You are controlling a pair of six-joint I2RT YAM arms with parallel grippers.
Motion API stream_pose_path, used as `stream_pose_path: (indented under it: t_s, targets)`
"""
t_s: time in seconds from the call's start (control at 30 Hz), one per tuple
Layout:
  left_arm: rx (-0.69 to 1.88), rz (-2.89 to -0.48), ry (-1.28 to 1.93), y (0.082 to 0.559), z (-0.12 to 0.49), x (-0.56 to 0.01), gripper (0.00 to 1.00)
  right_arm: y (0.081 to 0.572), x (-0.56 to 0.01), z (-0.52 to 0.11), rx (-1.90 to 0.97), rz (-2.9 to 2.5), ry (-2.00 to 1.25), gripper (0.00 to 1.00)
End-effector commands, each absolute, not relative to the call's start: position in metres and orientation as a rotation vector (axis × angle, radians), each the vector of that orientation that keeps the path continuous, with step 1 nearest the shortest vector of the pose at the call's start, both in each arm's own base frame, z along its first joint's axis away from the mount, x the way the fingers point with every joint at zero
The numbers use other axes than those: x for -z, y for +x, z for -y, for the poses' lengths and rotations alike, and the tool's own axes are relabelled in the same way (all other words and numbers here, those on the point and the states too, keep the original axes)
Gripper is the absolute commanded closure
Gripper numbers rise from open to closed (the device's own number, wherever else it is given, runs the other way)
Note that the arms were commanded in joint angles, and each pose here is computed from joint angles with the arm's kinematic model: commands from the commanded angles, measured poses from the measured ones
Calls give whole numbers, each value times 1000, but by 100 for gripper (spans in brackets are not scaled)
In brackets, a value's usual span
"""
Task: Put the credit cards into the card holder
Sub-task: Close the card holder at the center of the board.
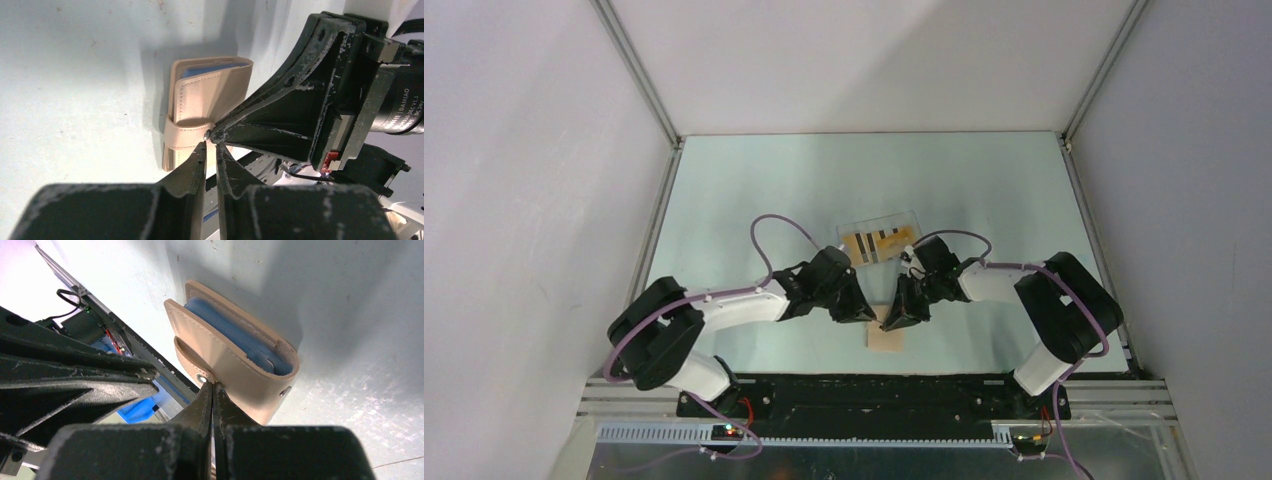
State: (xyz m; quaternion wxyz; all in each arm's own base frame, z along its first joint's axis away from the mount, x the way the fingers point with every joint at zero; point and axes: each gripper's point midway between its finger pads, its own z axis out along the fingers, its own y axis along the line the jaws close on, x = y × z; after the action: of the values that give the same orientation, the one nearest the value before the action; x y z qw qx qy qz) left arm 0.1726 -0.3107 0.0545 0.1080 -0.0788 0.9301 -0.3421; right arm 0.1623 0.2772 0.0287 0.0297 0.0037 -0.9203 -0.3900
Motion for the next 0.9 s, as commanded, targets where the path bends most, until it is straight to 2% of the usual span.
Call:
stream_pose_path:
  t_s: [0.0,0.87]
  targets:
    - [1012,-2732,-135,171,323,-61,84,167,-23,-277,1163,2884,48,100]
    - [937,-2747,-132,169,320,-56,78,177,-35,-293,1289,2883,112,100]
